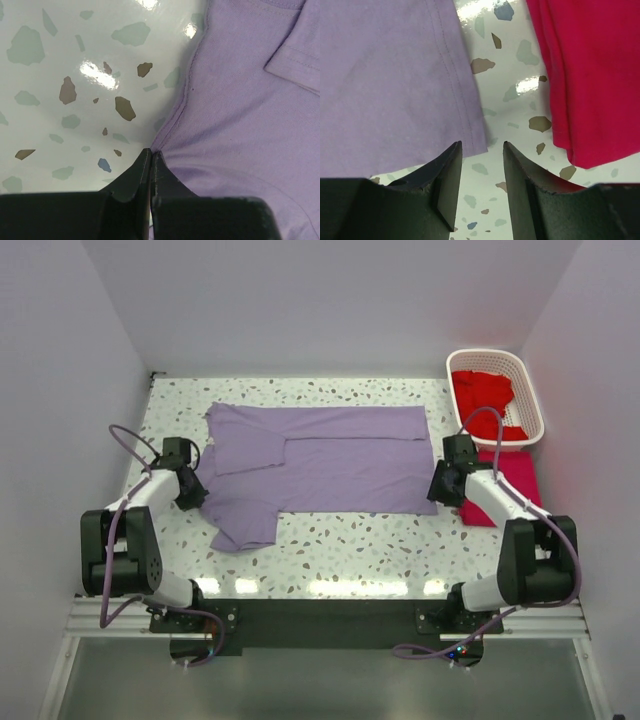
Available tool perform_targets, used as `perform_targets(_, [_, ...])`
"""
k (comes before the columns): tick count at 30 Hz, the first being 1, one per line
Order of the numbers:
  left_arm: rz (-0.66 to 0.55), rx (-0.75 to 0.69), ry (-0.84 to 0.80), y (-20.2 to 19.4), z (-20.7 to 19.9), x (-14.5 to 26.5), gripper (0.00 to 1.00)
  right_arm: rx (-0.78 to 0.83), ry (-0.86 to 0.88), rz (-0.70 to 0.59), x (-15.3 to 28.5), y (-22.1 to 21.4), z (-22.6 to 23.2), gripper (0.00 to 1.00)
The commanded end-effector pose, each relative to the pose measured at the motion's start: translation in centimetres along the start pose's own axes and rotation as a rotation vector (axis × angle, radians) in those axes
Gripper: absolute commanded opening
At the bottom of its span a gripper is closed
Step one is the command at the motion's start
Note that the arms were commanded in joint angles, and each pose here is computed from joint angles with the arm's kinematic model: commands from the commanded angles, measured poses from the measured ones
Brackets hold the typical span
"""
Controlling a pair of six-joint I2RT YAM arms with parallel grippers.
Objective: Fold and stack the t-shirts
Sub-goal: Fold the tshirt
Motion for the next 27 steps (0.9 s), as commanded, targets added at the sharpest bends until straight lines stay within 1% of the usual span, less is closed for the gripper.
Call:
perform_targets(1, [-0.066, -0.006, -0.009, 1.9, -0.3, 1.1, 0.0, -0.028, 0.021, -0.012, -0.6, 0.5, 0.6, 0.41])
perform_targets(7, [-0.053, -0.009, -0.02, 1.7, -0.5, 1.0, 0.0, -0.028, 0.039, 0.037, -1.4, -1.1, 0.9, 0.41])
perform_targets(13, [-0.054, -0.009, -0.029, 1.7, -0.7, 1.1, 0.0, -0.02, 0.062, 0.081, -2.7, -2.0, 1.4, 0.41])
perform_targets(17, [-0.053, -0.009, -0.027, 1.7, -0.6, 1.1, 0.0, -0.015, 0.046, 0.098, -2.9, -2.1, 1.2, 0.4])
perform_targets(20, [-0.052, -0.01, -0.028, 1.7, -0.7, 1.1, 0.0, -0.005, 0.054, 0.132, -3.0, -2.7, 1.4, 0.38])
perform_targets(24, [-0.05, -0.009, -0.024, 1.6, -0.6, 1.1, 0.0, -0.002, 0.05, 0.165, -3.0, -3.9, 1.2, 0.2])
perform_targets(25, [-0.052, -0.007, -0.022, 1.6, -0.5, 1.1, 0.0, -0.002, 0.045, 0.164, -2.8, -4.0, 1.1, 0.09])
perform_targets(27, [-0.061, 0.0, -0.014, 1.4, -0.1, 1.5, 0.0, 0.002, 0.015, 0.161, -1.9, -4.1, 0.5, 0.0])
Point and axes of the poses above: each gripper's point midway between its finger pads, its own x axis back along the fingers, its own z axis along the line the jaws close on, y = z × x, the point moved 3 cm from there along x, back along the fingers, and after that the axes turned 14 degrees about x, right-handed, at the moved point
